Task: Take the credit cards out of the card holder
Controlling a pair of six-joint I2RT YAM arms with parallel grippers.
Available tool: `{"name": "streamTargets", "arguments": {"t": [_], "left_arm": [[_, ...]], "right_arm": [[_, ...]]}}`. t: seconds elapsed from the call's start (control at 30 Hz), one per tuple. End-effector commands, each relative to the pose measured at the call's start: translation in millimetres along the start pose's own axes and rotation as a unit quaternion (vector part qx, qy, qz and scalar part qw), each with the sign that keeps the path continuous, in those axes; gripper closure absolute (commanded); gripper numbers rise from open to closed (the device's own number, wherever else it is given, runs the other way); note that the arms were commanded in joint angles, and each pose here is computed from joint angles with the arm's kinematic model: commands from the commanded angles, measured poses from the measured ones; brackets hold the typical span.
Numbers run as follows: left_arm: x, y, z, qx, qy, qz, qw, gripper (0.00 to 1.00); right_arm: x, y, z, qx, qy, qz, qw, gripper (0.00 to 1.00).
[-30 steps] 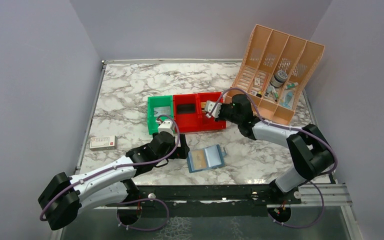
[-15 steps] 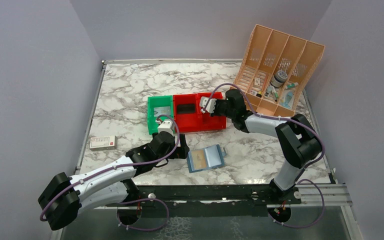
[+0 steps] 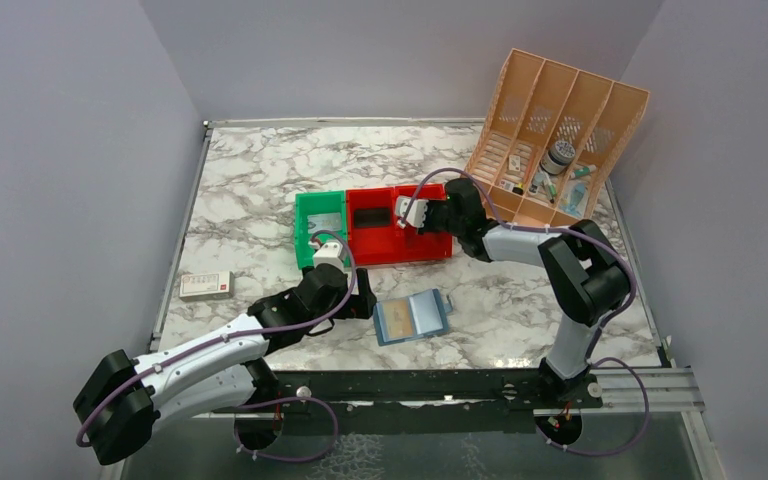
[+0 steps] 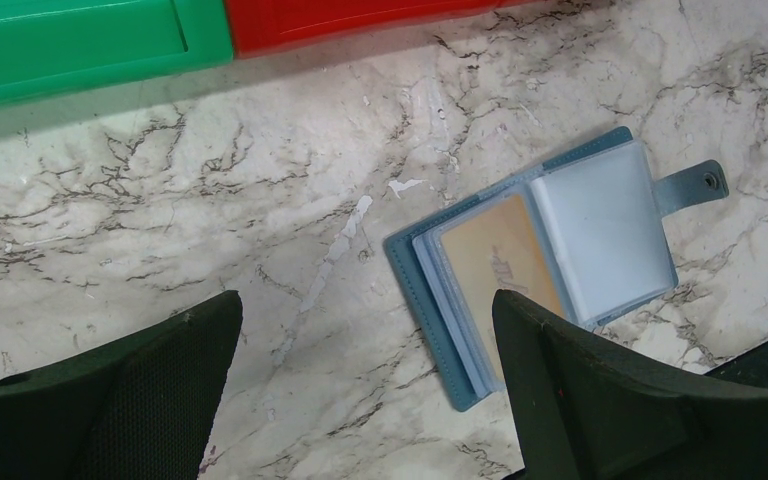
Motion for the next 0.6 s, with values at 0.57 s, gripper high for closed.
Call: {"name": "streamTargets", "arguments": {"t": [0.57], "left_arm": [[-3.2,1.8,1.8,0.0,-0.002,-0.008,1.0,0.01]], "right_arm": [[6.1,-8.2,4.4,-0.026,0.01,0.016,0.999,0.79]]}}
Point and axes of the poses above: each gripper's point midway between its finger pads, its own y axis back along the fingers, its own z axis along the line the jaws close on, x = y × z, the point moved 3 cm from there along y, back along the fingers, and after that the axes turned 8 degrees about y, right-handed, at the moved point
